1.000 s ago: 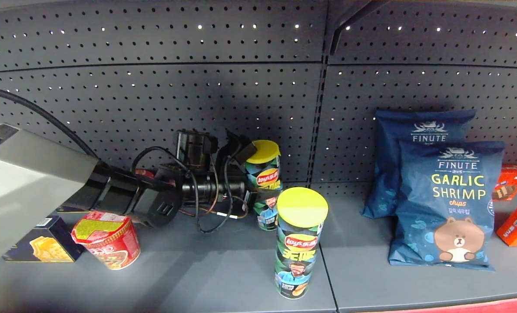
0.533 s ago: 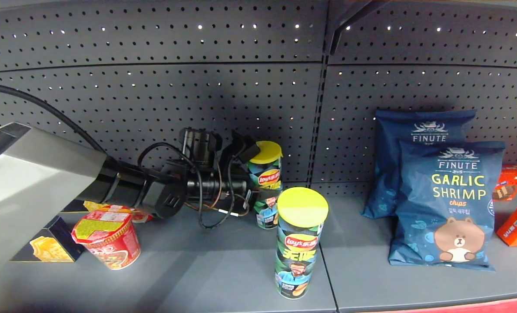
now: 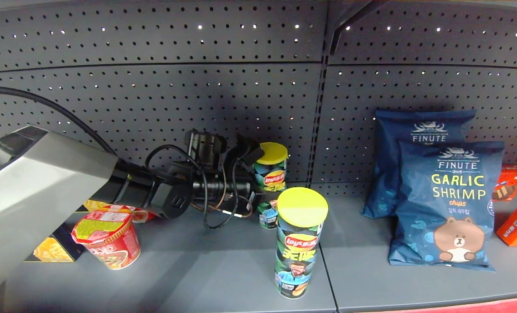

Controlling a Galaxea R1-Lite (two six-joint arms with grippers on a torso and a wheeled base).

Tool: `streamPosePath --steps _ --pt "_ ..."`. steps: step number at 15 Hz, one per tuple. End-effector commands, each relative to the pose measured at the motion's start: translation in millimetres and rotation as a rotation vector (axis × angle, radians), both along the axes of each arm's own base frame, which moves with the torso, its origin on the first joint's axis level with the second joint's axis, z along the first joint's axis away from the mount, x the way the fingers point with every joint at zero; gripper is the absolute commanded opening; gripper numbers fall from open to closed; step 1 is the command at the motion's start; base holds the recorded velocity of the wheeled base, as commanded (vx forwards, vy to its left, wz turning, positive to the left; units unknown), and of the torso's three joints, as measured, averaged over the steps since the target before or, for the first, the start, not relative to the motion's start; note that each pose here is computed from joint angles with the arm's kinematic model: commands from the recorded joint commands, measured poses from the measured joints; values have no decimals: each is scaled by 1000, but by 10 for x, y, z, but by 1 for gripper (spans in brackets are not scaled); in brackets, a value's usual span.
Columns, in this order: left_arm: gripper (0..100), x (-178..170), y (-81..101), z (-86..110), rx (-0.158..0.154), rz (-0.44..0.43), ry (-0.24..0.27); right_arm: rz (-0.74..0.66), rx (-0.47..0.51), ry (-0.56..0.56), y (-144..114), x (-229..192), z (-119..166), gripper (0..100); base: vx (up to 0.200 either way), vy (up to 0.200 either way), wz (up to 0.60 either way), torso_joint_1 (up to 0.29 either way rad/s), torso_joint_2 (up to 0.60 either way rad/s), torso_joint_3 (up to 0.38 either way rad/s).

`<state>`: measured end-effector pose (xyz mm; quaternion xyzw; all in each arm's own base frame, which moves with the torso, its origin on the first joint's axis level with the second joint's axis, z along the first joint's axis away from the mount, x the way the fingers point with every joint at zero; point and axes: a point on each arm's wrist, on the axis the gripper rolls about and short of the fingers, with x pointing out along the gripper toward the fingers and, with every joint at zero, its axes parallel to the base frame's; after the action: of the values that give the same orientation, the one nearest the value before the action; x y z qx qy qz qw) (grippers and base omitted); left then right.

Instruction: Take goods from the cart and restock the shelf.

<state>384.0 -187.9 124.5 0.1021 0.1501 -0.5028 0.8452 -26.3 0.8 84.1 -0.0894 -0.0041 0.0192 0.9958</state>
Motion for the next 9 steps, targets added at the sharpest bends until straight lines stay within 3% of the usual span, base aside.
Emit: streamPosePath --steps 1,7,9 --pt "100 3 2 -7 2 2 0 1 -1 2 0 1 0 100 0 0 0 0 0 0" --pt "100 -89 9 47 5 -6 -7 1 -1 2 0 1 0 100 0 0 0 0 0 0" --pt "100 -236 132 42 30 6 1 1 -1 2 0 1 0 100 0 0 0 0 0 0"
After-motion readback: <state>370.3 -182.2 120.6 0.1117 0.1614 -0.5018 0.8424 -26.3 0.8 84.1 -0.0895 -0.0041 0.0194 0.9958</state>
